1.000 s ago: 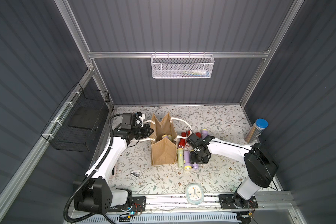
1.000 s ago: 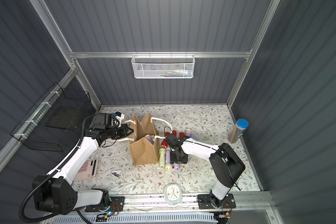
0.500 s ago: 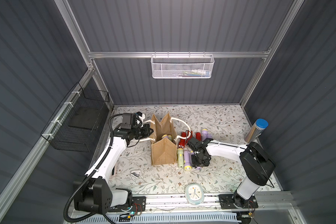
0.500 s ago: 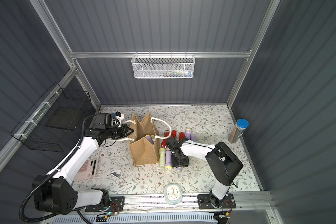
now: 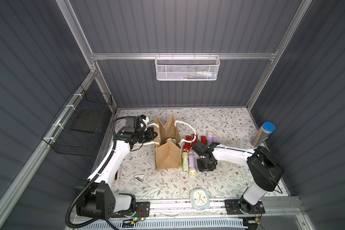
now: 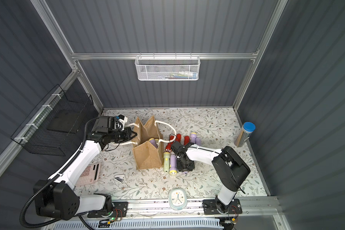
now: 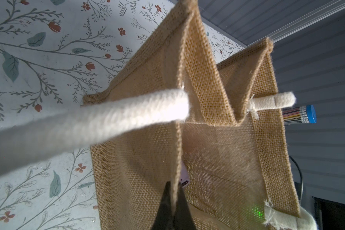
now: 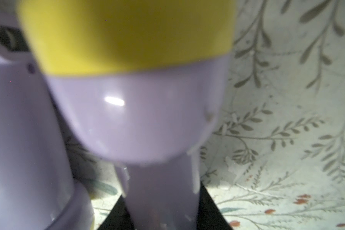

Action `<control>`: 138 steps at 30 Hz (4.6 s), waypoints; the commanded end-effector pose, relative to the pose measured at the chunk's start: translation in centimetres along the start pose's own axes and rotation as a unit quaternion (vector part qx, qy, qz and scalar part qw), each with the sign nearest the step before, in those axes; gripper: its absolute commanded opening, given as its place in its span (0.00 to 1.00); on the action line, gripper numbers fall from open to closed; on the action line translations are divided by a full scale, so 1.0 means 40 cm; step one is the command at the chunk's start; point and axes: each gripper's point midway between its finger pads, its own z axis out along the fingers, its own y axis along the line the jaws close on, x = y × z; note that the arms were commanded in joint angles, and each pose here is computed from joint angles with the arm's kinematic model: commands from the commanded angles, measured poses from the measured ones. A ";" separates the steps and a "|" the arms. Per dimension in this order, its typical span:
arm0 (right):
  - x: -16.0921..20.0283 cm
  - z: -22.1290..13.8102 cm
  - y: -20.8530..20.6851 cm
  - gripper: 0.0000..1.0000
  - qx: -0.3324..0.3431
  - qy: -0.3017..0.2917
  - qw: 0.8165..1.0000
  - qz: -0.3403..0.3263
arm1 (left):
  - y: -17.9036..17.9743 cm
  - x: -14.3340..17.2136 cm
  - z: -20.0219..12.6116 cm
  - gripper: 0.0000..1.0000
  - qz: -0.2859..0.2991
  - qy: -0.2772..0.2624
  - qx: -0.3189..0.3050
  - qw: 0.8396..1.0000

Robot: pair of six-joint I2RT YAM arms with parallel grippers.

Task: Put the flashlights into the tote bags
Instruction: Pick up the flashlight from the center of the board, then place the flashlight in the canvas bag.

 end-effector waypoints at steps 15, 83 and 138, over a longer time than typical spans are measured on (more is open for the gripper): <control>-0.041 -0.214 -0.128 0.00 0.010 -0.182 0.980 0.082 | -0.011 0.003 -0.006 0.00 0.011 0.014 -0.006 1.000; -0.249 -0.367 0.549 0.00 -0.250 -0.127 0.946 -0.166 | -0.014 -0.021 -0.041 0.00 -0.056 -0.055 -0.001 0.997; -0.248 -0.626 0.497 0.80 -0.248 -0.242 0.911 -0.222 | 0.024 -0.024 -0.027 0.00 -0.023 -0.031 -0.037 0.999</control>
